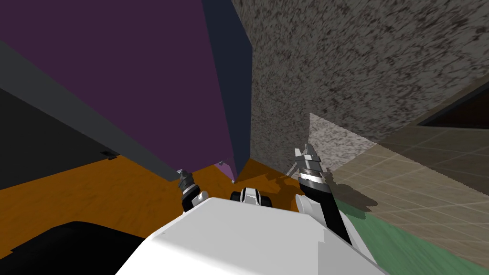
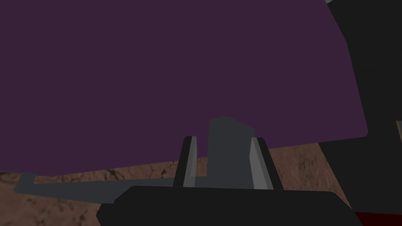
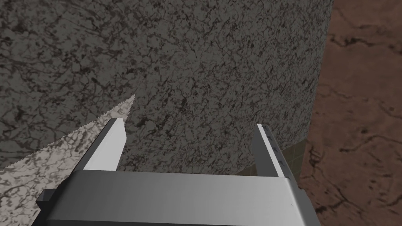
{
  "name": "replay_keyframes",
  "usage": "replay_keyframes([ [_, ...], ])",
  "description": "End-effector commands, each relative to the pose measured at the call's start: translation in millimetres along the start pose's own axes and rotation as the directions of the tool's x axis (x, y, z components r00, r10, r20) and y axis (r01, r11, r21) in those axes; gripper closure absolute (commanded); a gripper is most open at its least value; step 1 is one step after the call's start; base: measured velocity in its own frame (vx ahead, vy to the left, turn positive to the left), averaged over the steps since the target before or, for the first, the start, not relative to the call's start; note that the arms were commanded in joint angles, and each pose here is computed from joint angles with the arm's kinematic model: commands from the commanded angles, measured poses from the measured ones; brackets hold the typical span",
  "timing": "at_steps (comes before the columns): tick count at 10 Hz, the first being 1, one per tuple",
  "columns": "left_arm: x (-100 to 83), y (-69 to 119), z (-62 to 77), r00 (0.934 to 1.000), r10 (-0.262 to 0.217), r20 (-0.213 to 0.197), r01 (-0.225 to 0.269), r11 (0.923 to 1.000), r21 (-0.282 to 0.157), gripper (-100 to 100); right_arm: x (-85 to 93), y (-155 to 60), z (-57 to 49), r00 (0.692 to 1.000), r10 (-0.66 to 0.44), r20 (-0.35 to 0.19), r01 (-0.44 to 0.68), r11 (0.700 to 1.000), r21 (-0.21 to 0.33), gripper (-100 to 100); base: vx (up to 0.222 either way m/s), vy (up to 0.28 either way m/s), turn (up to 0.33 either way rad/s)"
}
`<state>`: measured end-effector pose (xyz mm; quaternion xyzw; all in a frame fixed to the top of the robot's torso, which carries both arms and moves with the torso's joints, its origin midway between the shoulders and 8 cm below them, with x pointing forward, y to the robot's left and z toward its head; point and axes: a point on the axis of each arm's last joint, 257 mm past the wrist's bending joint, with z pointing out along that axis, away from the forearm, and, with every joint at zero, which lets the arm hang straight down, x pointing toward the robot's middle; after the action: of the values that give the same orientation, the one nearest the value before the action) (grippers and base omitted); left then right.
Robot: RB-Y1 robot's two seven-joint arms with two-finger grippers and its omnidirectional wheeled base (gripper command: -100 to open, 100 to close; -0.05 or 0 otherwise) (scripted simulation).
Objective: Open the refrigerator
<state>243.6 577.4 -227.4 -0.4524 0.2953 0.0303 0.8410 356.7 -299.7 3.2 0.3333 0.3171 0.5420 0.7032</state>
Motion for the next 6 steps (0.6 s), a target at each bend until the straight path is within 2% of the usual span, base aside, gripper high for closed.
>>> replay_keyframes([
  [1, -30.1, 10.8, 1.9, 0.9969, 0.035, 0.071, -0.033, 0.9992, -0.024, 100, 0.0, 0, 0.0, 1.000, 0.000, 0.000, 0.000, 1.000, 0.000, 0, -0.015, -0.216, 0.113],
  [2, -20.2, 6.4, 12.5, 0.9991, 0.018, 0.037, -0.017, 0.9996, -0.023, -100, 0.0, 0, 0.0, 1.000, 0.000, 0.000, 0.000, 1.000, 0.000, 0, -0.008, -0.133, 0.047],
  [6, -24.2, -2.8, 37.6, 0.9995, 0.011, 0.028, -0.011, 0.9997, -0.022, -100, -0.1, 0, 0.0, 1.000, 0.000, 0.000, 0.000, 1.000, 0.000, 0, -0.015, -0.023, 0.015],
])
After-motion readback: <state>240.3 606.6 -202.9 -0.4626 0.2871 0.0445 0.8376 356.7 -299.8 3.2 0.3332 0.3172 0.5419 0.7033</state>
